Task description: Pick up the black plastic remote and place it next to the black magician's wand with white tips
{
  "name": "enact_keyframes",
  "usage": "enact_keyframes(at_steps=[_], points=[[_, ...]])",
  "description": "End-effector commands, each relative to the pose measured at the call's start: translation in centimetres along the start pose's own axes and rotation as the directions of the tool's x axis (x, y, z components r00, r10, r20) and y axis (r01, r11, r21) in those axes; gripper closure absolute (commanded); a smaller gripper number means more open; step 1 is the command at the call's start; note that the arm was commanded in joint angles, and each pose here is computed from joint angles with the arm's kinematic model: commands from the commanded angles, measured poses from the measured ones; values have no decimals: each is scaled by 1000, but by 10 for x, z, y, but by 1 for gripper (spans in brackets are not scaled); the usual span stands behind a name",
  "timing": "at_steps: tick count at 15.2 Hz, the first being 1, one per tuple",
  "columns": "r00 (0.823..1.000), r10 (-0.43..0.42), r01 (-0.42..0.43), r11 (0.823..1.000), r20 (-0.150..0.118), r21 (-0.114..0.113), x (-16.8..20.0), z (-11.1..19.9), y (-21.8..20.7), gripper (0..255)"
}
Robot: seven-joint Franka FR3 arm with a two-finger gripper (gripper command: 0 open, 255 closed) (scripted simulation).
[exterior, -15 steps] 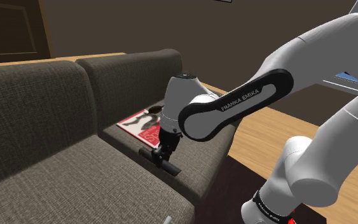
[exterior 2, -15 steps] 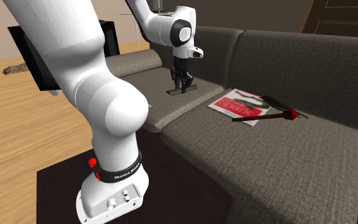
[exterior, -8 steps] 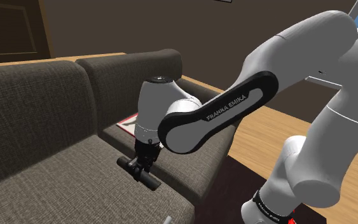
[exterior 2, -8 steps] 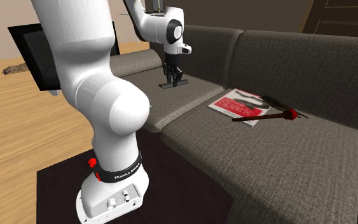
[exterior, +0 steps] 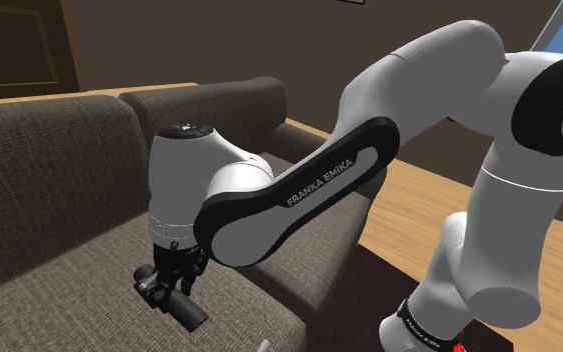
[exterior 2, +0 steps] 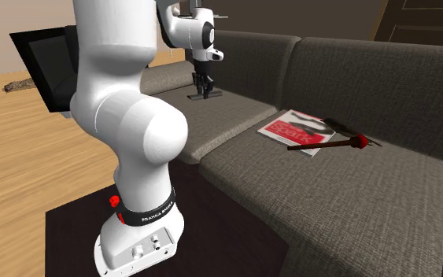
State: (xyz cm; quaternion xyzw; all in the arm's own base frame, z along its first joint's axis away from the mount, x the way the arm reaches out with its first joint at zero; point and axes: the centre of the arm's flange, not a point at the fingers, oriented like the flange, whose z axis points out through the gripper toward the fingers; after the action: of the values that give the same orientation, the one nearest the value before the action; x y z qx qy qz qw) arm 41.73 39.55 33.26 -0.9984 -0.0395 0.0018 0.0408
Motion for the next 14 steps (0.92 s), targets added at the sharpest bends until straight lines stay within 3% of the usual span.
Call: enact_keyframes(at_steps=[1,11,14], points=[[1000,2,-2,1000,-1,0,6,3,-26,255],[1000,2,-2,1000,-1,0,33,12,-155,255],[1000,2,-2,1000,-1,0,35,23,-162,255]])
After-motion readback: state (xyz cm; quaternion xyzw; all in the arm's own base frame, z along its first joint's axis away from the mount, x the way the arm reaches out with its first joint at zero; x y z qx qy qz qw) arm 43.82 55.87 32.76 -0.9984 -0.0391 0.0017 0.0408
